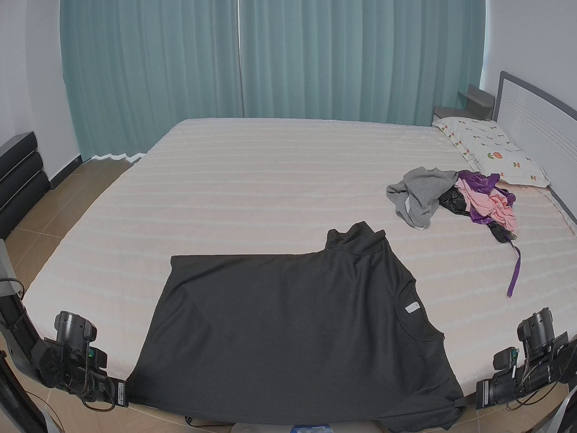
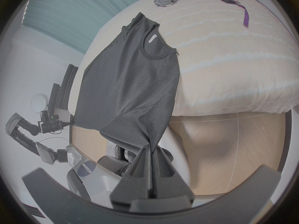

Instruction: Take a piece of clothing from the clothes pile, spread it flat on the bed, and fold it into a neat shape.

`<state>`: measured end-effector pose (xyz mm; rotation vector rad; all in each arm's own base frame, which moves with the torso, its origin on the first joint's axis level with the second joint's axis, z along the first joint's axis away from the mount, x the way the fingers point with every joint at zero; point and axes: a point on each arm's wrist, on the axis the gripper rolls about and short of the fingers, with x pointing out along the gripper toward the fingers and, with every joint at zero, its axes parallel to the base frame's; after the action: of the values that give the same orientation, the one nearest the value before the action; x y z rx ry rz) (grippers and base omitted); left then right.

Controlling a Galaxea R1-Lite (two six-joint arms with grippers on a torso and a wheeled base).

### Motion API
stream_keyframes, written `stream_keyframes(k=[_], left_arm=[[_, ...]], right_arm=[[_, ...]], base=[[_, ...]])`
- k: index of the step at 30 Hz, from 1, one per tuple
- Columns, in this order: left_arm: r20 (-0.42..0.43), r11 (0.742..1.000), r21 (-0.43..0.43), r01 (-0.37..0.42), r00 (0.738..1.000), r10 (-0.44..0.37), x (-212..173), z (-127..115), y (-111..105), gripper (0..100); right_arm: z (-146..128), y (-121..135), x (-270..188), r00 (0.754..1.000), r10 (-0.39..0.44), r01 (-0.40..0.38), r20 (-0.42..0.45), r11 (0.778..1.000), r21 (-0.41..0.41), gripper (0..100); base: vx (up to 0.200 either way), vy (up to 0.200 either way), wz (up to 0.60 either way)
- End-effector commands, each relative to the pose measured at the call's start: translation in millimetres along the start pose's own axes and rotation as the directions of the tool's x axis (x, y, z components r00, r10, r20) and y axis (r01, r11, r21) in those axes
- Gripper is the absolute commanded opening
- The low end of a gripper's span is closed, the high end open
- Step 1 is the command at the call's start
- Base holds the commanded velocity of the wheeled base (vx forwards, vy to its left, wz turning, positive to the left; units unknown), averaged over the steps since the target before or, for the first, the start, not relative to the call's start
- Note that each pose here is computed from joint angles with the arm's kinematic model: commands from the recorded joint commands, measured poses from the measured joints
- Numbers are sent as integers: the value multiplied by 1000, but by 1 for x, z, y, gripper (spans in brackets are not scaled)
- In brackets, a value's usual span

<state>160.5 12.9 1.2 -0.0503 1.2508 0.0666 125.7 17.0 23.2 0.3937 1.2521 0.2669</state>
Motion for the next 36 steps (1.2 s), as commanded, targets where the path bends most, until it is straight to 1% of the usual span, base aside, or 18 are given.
stream_keyframes(k=[1, 4, 9, 11, 12, 14, 19, 22, 24, 26, 27, 32, 36], left_arm=[[29, 1000, 8, 1, 1000, -1, -11, 0, 0, 0], [29, 1000, 7, 1, 1000, -1, -12, 2, 0, 0], [92, 999, -31, 6, 996, -3, -14, 19, 0, 0], [142, 997, -72, 13, 990, -2, -16, 34, 0, 0], [142, 997, -72, 13, 990, -2, -16, 34, 0, 0], [213, 991, -131, 30, 977, -2, -19, 55, -1, 0], [271, 980, -189, 64, 963, -10, -22, 76, -5, 0], [301, 969, -228, 98, 953, -26, -25, 88, -10, 0], [312, 960, -252, 123, 949, -40, -23, 96, -16, 0], [312, 958, -258, 128, 949, -43, -21, 98, -18, 0], [310, 955, -264, 136, 949, -49, -17, 104, -22, 0], [317, 954, -265, 139, 947, -50, -11, 115, -23, 0], [327, 954, -268, 132, 944, -39, -11, 120, -24, 0]], right_arm=[[-6, 1, -5, 1000, -5, 5, 14, 1000, -22, 0], [-6, 1, -5, 1000, -3, 3, 16, 1000, -27, 0], [7, 4, -7, 997, 13, -10, 72, 999, -37, 0], [19, 7, -8, 994, 21, -16, 110, 999, -46, 0], [19, 7, -8, 994, 21, -16, 110, 999, -46, 0], [39, 12, -9, 986, 36, -29, 163, 999, -45, 0], [70, 19, -3, 979, 49, -45, 200, 999, -26, 0], [85, 20, 3, 976, 29, -24, 216, 999, -23, 0], [94, 20, 7, 974, 12, -7, 225, 1000, -22, 0], [97, 20, 8, 973, 10, -5, 229, 1000, -23, 0], [103, 20, 10, 973, 9, -4, 232, 1000, -24, 0], [113, 20, 17, 973, 8, -3, 231, 1000, -20, 0], [119, 20, 20, 972, 10, -5, 235, 1000, -23, 0]], base=[[0, 0, 0], [0, 0, 0], [0, 0, 0], [0, 0, 0], [0, 0, 0], [0, 0, 0], [0, 0, 0], [0, 0, 0], [0, 0, 0], [0, 0, 0], [0, 0, 0], [0, 0, 0], [0, 0, 0]])
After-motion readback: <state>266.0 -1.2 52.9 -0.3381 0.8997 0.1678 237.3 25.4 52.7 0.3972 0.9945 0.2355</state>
